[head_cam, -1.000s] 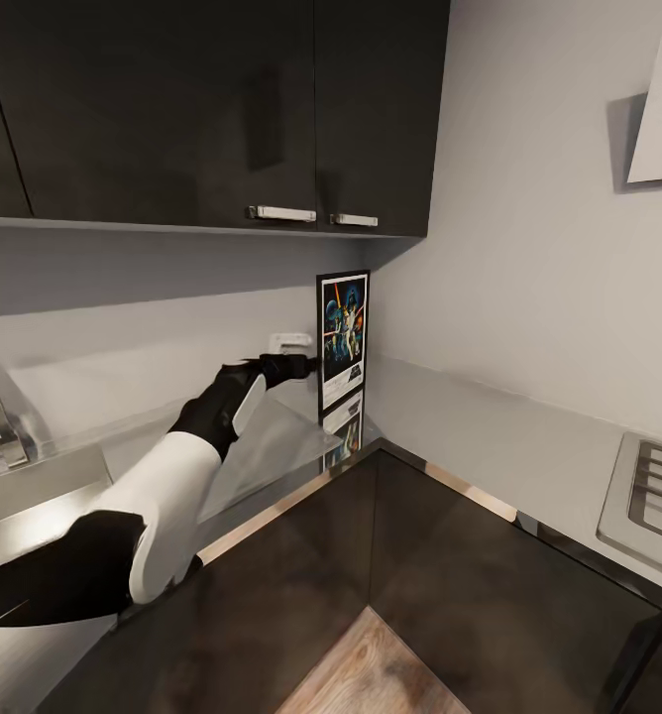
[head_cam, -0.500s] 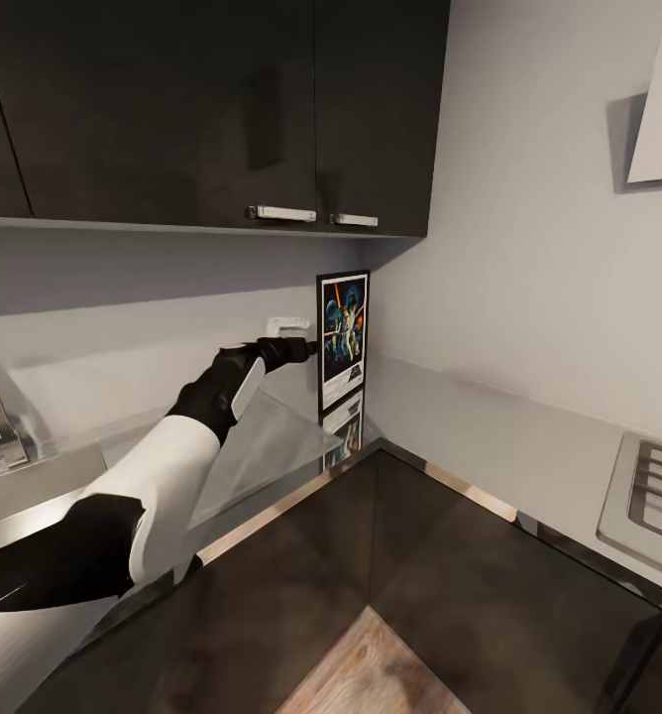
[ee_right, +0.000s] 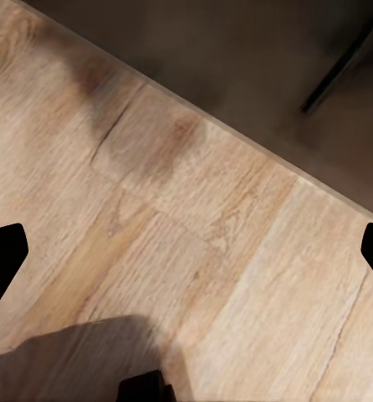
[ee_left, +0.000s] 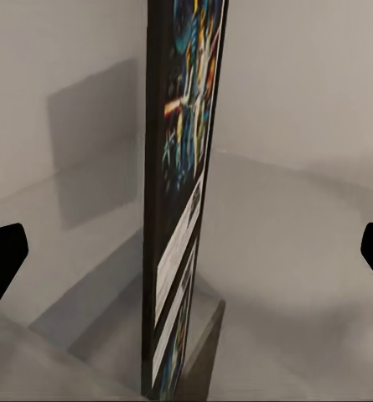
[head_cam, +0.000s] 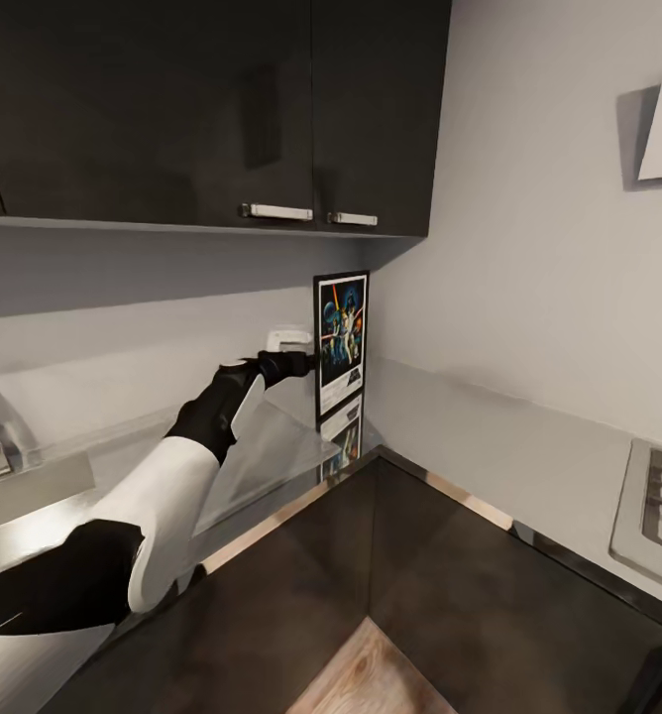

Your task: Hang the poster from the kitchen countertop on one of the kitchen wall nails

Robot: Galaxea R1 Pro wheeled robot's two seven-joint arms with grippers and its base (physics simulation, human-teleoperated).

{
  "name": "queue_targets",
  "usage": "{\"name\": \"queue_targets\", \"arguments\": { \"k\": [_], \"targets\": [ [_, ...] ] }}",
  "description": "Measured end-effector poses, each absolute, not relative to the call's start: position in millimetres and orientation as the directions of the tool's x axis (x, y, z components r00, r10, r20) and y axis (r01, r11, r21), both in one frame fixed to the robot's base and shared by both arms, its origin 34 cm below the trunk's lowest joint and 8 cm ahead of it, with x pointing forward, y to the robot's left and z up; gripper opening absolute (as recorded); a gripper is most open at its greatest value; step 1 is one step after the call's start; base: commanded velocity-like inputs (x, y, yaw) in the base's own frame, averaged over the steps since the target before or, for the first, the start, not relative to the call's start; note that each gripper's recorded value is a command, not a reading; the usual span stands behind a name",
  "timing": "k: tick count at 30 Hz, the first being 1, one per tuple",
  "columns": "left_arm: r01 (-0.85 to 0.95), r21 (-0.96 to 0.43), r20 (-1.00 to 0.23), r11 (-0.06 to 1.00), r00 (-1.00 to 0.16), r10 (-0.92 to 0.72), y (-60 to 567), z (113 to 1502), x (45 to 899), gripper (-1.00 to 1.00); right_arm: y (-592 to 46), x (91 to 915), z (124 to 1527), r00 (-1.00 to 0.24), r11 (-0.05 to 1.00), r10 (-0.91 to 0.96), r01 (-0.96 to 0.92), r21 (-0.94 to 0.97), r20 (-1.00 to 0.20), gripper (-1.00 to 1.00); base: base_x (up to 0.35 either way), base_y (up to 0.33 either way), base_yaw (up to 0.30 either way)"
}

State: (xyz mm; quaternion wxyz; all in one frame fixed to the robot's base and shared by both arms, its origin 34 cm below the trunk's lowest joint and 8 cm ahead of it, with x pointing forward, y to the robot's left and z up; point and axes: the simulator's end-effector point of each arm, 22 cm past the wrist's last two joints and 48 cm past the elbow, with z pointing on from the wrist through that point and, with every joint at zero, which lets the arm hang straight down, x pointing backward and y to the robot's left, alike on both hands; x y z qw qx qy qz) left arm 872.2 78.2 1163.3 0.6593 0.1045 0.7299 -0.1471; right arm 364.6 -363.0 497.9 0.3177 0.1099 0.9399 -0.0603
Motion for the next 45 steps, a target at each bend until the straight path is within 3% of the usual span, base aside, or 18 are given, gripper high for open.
{"name": "queue_targets", "arguments": {
  "k": [45],
  "targets": [
    [0.346, -0.093, -0.986, 0.934, -0.161, -0.039, 77, 1128, 885, 1.0, -360, 349, 488, -0.801, 0.969, 0.172, 0.243, -0.05, -0.573, 1.0, 0.033, -0.005, 0.0]
  ]
}}
